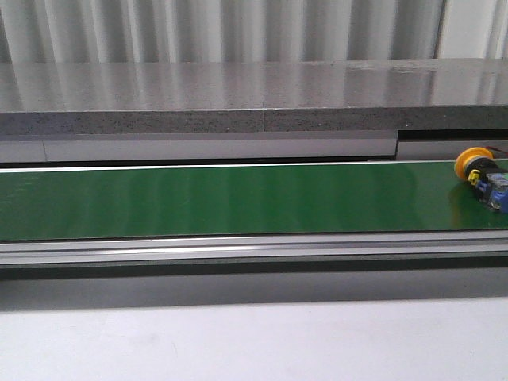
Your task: Move button from right to left
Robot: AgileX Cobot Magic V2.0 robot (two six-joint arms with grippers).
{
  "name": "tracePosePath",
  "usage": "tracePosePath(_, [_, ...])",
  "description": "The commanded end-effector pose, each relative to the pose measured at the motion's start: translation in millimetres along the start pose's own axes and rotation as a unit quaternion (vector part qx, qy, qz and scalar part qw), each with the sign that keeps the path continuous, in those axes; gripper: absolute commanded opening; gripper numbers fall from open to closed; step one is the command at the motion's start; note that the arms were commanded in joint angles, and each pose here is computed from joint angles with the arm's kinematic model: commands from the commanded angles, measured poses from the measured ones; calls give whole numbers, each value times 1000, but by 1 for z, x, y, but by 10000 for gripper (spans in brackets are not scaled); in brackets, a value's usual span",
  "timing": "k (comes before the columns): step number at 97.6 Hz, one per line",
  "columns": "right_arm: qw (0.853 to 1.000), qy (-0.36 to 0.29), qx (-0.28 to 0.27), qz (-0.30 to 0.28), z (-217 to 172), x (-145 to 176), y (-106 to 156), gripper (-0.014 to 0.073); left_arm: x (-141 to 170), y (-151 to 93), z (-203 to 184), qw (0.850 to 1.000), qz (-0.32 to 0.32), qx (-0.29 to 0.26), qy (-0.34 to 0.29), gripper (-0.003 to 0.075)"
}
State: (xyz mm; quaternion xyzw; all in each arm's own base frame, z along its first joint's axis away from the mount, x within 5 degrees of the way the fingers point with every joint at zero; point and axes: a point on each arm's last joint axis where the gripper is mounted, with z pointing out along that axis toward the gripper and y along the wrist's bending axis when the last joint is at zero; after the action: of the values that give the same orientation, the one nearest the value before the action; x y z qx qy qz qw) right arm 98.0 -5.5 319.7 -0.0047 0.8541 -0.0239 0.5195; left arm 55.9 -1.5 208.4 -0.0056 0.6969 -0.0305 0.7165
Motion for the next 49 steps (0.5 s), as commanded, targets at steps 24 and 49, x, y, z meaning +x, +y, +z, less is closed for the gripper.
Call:
tracePosePath(24, [998,-62,22,-4,-22,11,0,167,0,-1,-2,999,-7,8,-42,-20])
tracePosePath(49, [998,-61,21,-2,-22,11,0,-68,0,-1,-2,999,-7,8,-42,-20])
